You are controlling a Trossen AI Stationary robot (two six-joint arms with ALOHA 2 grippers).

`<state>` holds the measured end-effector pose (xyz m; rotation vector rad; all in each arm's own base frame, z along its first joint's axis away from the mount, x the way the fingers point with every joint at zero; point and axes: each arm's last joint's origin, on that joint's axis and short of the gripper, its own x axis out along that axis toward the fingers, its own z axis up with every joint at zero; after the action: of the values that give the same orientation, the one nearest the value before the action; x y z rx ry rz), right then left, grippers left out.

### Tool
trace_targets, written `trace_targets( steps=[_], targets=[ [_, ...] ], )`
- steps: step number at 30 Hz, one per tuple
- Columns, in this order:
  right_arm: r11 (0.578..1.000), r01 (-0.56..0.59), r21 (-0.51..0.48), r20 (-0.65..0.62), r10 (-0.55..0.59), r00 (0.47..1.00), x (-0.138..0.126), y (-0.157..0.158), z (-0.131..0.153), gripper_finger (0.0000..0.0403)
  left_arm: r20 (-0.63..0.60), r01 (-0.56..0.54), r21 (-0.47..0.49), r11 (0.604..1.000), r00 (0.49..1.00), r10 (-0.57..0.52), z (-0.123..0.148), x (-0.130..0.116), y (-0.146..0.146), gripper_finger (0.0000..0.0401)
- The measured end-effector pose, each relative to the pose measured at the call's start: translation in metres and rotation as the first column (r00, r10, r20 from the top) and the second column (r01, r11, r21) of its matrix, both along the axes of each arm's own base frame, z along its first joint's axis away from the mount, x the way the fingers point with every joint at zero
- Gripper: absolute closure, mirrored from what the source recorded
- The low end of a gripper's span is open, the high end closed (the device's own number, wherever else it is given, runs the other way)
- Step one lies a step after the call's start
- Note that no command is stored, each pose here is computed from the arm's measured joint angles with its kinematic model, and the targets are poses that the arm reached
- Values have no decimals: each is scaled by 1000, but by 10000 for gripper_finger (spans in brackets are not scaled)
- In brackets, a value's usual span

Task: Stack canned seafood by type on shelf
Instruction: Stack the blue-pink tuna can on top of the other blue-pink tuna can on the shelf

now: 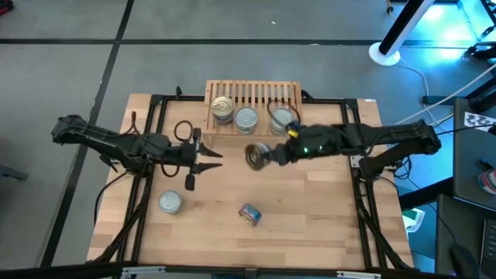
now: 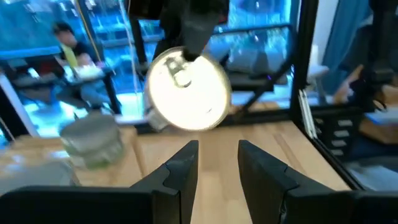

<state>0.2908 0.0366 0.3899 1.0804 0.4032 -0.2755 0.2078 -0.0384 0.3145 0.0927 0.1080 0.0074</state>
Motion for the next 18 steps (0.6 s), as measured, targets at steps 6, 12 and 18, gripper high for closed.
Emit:
trace_targets(
  steps=[6, 12, 18],
  targets=[
    [993, 8, -119, 184, 14, 983, 11, -36, 16, 206, 98, -98, 84, 992, 991, 90, 12, -4, 4, 292],
    [986, 43, -163, 326, 13, 945, 24, -76, 24, 206, 163, -233, 167, 958, 965, 206, 19, -5, 8, 292],
    [987, 8, -158, 388, 54, 920, 47, -109, 10, 206, 214, -306, 198, 931, 941, 263, 24, -5, 15, 292]
  ],
)
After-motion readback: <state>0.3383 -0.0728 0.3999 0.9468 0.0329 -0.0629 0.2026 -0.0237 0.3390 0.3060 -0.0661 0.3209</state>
